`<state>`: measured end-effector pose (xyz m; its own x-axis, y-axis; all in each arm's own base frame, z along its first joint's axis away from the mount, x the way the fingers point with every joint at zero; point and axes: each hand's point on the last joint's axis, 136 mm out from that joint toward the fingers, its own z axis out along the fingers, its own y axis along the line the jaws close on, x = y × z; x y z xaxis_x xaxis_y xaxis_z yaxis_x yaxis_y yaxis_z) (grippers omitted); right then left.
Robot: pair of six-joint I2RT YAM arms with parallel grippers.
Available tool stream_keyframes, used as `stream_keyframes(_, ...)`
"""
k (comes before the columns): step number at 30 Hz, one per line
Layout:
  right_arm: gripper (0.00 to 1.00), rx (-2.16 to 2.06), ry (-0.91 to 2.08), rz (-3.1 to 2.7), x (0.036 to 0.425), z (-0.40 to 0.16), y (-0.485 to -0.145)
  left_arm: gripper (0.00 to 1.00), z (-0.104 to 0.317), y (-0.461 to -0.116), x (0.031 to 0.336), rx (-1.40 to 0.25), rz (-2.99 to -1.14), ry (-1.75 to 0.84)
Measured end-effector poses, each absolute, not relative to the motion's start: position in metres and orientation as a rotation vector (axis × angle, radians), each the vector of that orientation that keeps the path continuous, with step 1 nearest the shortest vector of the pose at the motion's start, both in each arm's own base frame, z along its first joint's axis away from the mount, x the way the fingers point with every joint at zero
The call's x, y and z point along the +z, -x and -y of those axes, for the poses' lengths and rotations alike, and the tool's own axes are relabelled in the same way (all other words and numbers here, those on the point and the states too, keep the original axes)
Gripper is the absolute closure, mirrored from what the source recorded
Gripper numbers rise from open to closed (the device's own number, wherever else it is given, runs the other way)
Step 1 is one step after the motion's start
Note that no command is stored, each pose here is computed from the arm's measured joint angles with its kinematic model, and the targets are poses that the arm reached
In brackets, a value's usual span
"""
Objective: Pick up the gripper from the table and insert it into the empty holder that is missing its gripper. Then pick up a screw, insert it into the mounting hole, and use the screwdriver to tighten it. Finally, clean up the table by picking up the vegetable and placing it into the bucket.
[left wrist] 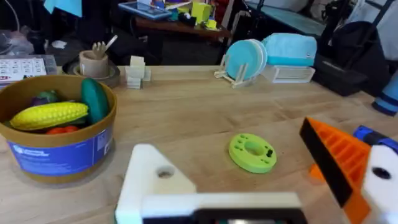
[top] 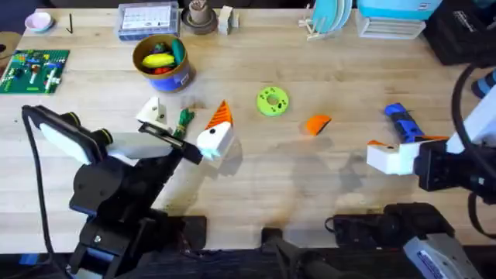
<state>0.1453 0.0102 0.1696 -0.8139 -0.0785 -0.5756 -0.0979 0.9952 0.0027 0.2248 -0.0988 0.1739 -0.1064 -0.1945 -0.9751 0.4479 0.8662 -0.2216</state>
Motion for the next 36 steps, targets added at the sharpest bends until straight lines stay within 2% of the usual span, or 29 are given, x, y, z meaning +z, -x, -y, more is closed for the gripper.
stream_keyframes(16,0.019,0.043,0.123,-2.526,0.170,-0.010,-0.145,0.009,0.104,-0.222,0.175,-0.579,-1.583,-0.232)
stream_keyframes(26,0.019,0.043,0.123,-2.526,0.170,-0.010,-0.145,0.009,0.097,-0.211,0.253,-0.507,-1.238,-0.261)
stream_keyframes(27,0.019,0.043,0.123,-2.526,0.170,-0.010,-0.145,0.009,0.095,-0.212,0.254,-0.498,-1.237,-0.253)
stream_keyframes(32,0.019,0.043,0.123,-2.526,0.170,-0.010,-0.145,0.009,0.094,-0.224,0.215,-0.476,-1.406,-0.237)
stream_keyframes(36,0.017,0.043,0.123,-2.526,0.170,-0.010,-0.145,0.009,0.096,-0.224,0.202,-0.483,-1.459,-0.250)
